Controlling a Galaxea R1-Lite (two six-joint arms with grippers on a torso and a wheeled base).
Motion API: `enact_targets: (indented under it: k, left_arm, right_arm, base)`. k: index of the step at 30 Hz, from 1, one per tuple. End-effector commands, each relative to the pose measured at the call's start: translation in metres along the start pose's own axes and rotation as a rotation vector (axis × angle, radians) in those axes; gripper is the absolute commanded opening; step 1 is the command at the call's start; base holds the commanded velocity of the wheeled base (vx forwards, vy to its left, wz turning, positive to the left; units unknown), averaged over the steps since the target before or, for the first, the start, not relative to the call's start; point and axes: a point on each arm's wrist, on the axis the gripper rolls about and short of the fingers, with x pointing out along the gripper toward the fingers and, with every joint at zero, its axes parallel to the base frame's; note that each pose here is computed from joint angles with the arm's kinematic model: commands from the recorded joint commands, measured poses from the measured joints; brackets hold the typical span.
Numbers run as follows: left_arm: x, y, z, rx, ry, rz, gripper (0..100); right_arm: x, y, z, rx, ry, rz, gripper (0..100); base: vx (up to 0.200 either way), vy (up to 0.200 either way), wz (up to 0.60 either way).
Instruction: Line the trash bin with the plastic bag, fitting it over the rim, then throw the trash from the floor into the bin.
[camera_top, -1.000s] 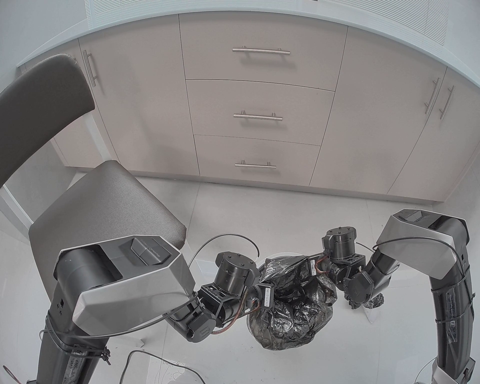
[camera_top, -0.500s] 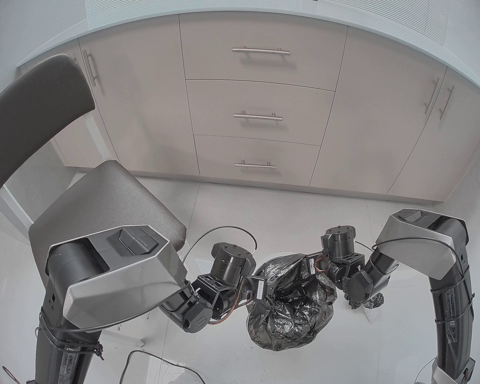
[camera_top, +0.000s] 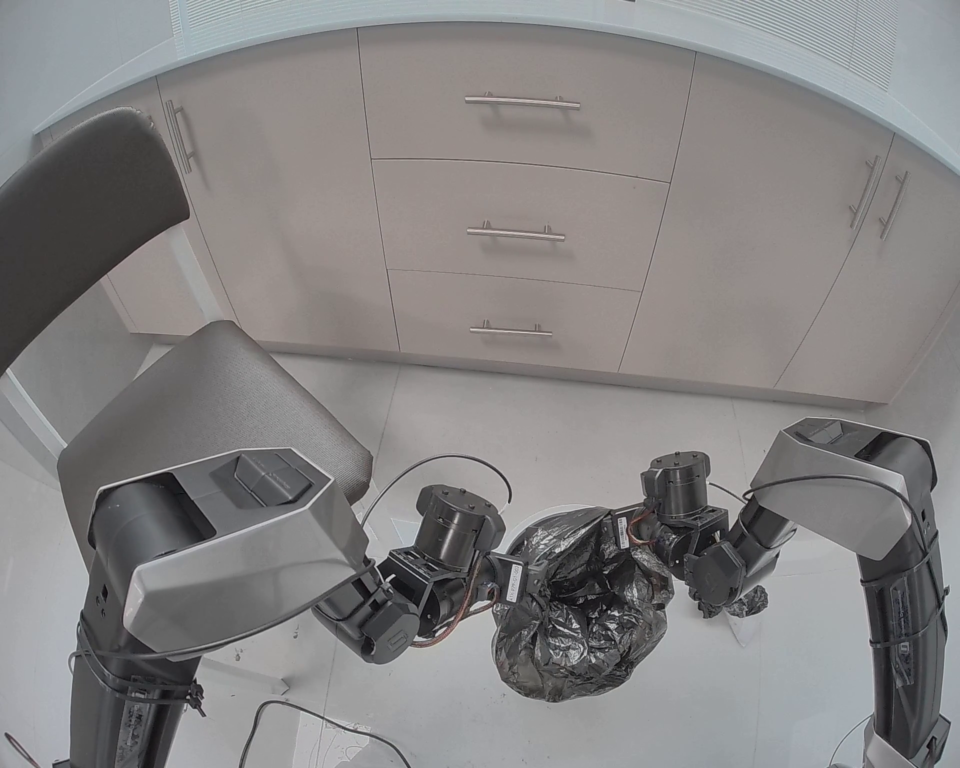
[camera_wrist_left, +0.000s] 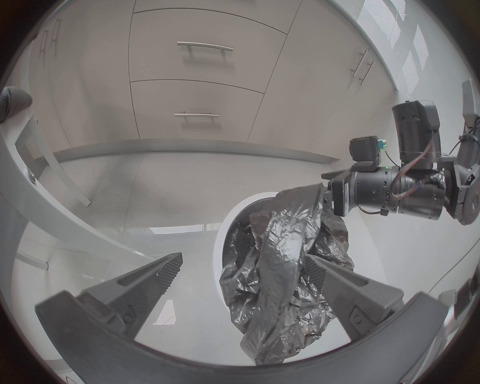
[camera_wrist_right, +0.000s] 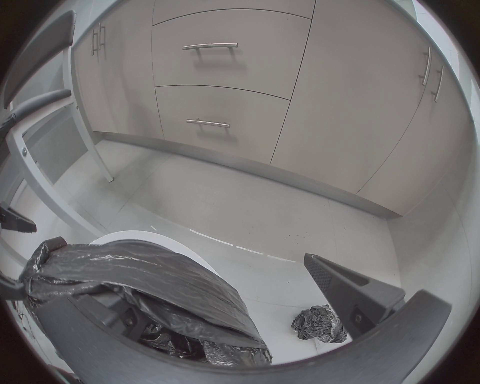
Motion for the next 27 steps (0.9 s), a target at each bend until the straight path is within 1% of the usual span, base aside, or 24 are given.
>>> enact_targets:
  k: [1,4,5,8,9,10,13,15,18,20,22,27]
  left_arm:
    - [-0.002,-0.002,-0.002,0.005,0.013,-0.022,100]
    - [0.001,-0.002,-0.004,0.012,0.017,-0.019,100]
    - [0.005,-0.001,-0.008,0.015,0.046,-0.008,100]
    - [0.009,0.003,-0.009,0.012,0.064,0.006,100]
    - [0.012,0.013,-0.008,-0.001,0.067,0.026,100]
    - [0.012,0.015,-0.008,-0.004,0.066,0.029,100]
    - [0.014,0.021,-0.004,-0.014,0.055,0.042,100]
    - [0.015,0.024,0.000,-0.019,0.041,0.051,100]
    - [0.016,0.024,0.004,-0.023,0.027,0.057,100]
    - [0.019,0.024,0.006,-0.023,0.009,0.094,100]
    - [0.021,0.024,0.006,-0.022,0.002,0.105,100]
    - [0.026,0.024,0.007,-0.022,-0.007,0.110,100]
  right_arm:
    - [0.000,0.000,0.000,0.000,-0.001,0.000,100]
    - [0.000,0.000,0.000,0.000,-0.001,0.000,100]
    - [0.000,0.000,0.000,0.002,-0.003,0.000,100]
    - [0.000,0.001,0.000,0.004,-0.009,0.001,100]
    - [0.000,0.002,0.001,0.012,-0.025,0.002,100]
    - [0.000,0.002,0.001,0.013,-0.026,0.002,100]
    - [0.002,0.002,-0.001,0.014,-0.026,0.002,100]
    - [0.004,0.003,0.002,0.021,-0.043,0.002,100]
    - [0.006,0.004,0.001,0.026,-0.052,0.002,100]
    - [0.007,0.004,0.002,0.031,-0.065,0.002,100]
    - [0.008,0.005,0.000,0.030,-0.062,0.002,100]
    - [0.012,0.006,-0.001,0.036,-0.075,0.001,100]
  base:
    - [0.000,0.000,0.00]
    - [0.000,0.000,0.00]
    - [0.000,0.000,0.00]
    - [0.000,0.000,0.00]
    - [0.000,0.000,0.00]
    - [0.000,0.000,0.00]
    - [0.000,0.000,0.00]
    - [0.000,0.000,0.00]
    - [0.000,0.000,0.00]
    - [0.000,0.000,0.00]
    - [0.000,0.000,0.00]
    - [0.000,0.000,0.00]
